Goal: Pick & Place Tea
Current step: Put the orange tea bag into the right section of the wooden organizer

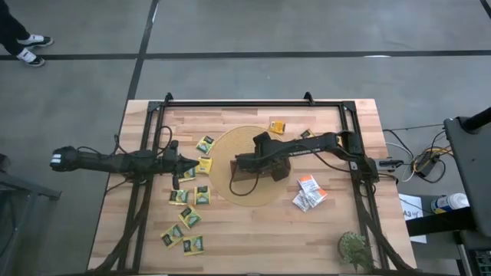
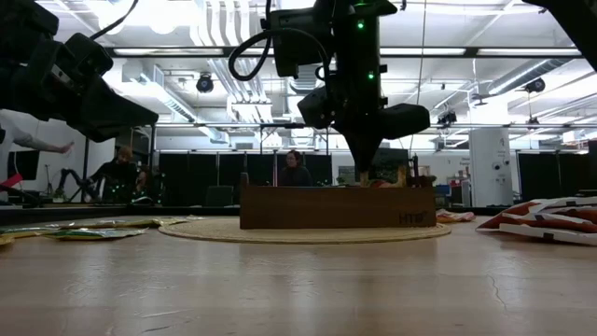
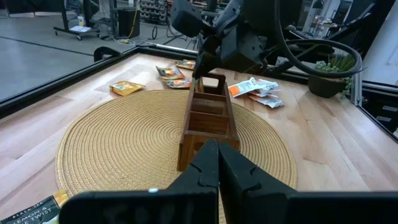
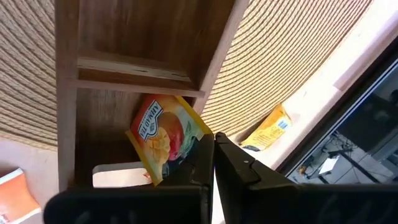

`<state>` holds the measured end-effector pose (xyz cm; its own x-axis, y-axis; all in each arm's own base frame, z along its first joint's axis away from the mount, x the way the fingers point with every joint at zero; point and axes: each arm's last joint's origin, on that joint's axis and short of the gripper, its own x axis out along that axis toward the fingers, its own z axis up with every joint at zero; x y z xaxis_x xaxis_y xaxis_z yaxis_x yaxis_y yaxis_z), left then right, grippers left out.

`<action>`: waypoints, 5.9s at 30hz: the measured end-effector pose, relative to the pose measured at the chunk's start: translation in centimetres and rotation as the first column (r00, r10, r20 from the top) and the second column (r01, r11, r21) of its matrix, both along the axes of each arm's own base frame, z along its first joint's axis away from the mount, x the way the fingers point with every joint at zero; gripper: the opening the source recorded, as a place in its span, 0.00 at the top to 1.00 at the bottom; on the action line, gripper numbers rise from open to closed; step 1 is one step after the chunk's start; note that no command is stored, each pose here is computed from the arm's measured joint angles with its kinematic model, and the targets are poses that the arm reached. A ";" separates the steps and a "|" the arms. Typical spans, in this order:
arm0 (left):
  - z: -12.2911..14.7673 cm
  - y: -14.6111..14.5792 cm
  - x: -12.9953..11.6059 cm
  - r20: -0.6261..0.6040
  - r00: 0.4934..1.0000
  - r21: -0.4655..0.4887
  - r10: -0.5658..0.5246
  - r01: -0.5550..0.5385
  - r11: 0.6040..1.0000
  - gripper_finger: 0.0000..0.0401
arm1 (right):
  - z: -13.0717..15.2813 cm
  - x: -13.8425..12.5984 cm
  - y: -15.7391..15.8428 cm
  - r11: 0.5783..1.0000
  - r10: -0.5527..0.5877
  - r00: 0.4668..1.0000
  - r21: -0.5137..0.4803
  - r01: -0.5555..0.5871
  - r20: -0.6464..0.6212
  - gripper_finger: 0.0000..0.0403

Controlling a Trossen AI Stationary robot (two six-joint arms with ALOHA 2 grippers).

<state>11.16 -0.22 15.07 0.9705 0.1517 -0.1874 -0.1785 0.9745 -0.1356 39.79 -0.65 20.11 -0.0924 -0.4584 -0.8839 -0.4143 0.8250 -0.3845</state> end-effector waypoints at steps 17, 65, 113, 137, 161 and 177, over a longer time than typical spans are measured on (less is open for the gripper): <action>0.0 0.0 0.0 0.000 1.000 0.000 0.000 0.000 1.000 1.00 | -0.1 0.1 0.1 0.999 -0.015 1.000 0.039 0.014 0.017 0.98; 0.0 0.0 0.0 0.000 1.000 0.000 0.000 0.000 1.000 1.00 | 5.6 -0.4 -0.3 0.984 -0.151 0.985 -0.084 0.158 0.080 0.68; 0.0 0.0 0.0 -0.001 1.000 0.000 0.000 0.000 1.000 1.00 | 1.6 -20.4 -14.5 0.651 -0.631 0.289 0.289 0.702 0.720 0.80; 0.0 0.0 0.0 -0.002 1.000 0.000 0.000 0.000 1.000 1.00 | -3.8 -20.8 -16.5 0.634 -0.753 0.434 0.367 0.681 0.495 0.52; 0.0 0.0 0.0 -0.001 1.000 0.000 0.000 0.000 1.000 1.00 | -6.4 -20.8 -17.3 0.562 -0.826 0.428 0.486 0.669 0.366 0.67; 0.0 0.0 0.0 -0.001 1.000 0.000 0.000 0.000 1.000 1.00 | -5.5 -21.0 -17.4 0.593 -0.803 0.435 0.477 0.649 0.407 0.71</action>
<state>11.16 -0.22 15.06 0.9703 0.1518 -0.1885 -0.1787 0.9745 -0.1355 18.84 -18.04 14.60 0.2146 -0.2476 -0.9448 0.5954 0.8000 -0.0744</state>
